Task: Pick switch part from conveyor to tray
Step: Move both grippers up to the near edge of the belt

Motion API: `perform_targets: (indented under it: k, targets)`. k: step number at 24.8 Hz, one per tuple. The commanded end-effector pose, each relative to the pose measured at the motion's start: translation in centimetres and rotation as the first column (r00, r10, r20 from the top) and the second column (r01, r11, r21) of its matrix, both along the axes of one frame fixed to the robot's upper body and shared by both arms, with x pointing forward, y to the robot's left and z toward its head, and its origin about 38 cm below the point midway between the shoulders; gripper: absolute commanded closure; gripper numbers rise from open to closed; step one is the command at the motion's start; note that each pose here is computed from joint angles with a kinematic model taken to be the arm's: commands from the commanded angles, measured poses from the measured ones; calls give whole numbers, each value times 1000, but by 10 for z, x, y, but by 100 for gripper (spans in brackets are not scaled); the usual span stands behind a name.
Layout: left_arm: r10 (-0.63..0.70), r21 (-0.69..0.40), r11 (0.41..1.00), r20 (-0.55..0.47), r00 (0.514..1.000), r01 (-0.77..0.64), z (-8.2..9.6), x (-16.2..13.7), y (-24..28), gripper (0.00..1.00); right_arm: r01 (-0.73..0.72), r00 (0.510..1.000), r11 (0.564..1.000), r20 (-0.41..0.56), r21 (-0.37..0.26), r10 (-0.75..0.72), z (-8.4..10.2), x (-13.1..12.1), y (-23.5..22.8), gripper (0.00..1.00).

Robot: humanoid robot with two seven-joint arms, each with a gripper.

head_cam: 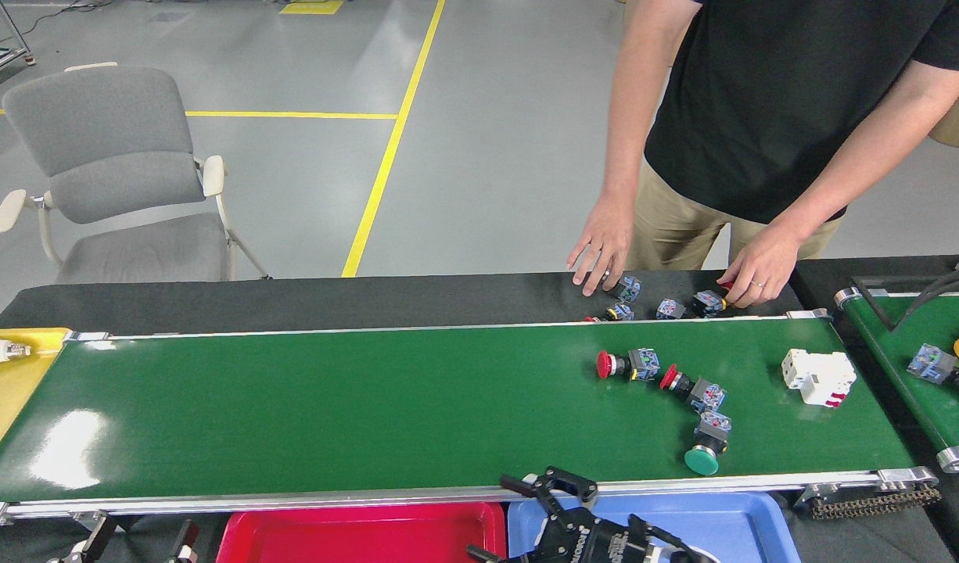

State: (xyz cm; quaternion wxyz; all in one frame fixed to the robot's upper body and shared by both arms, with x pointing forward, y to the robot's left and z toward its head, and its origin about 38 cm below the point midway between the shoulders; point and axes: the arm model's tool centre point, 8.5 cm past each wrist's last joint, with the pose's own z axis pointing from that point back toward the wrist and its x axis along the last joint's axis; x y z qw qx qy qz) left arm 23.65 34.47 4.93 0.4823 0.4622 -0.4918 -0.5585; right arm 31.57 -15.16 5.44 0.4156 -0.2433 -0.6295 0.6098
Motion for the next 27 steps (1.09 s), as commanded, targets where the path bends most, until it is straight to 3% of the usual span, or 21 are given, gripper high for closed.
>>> perform_targets:
  k: [1, 5, 8, 11, 14, 21, 23, 26, 27]
  targets:
    - [-25, -4, 1000, 25, 999, 25, 5, 8, -11, 0, 309, 951, 951, -11, 29, -308, 1, -1, -46, 1]
    - [-77, -24, 997, 25, 997, 78, 3, 14, -31, 0, 471, 882, 882, 7, -16, -471, -19, -42, -103, 1]
    - [-103, -33, 994, 27, 994, 104, 3, 17, -42, 0, 503, 864, 864, 3, -25, -503, -20, -41, -107, 1]
    - [-94, -31, 995, 27, 995, 95, 3, 17, -39, 0, 494, 870, 869, 22, -41, -493, -16, -34, -100, 1]
    - [-21, -17, 1000, 31, 999, 22, 4, 16, -24, 0, 471, 882, 876, 48, -99, -469, -17, -21, -75, 1]
    - [93, 30, 995, 21, 995, -94, 6, 3, 16, 0, 479, 875, 853, 31, -204, -484, -18, 34, -36, 2]
    - [94, 28, 995, 18, 995, -95, 5, 2, 16, 0, 470, 880, 857, 38, -210, -474, -16, 47, -32, 20]
    - [92, 28, 995, 14, 996, -92, 4, 1, 15, 0, 443, 894, 863, 40, -243, -447, -20, 55, -33, 69]
    - [89, 28, 996, 13, 996, -89, 4, 1, 14, 0, 437, 897, 863, 45, -255, -440, -20, 56, -37, 75]
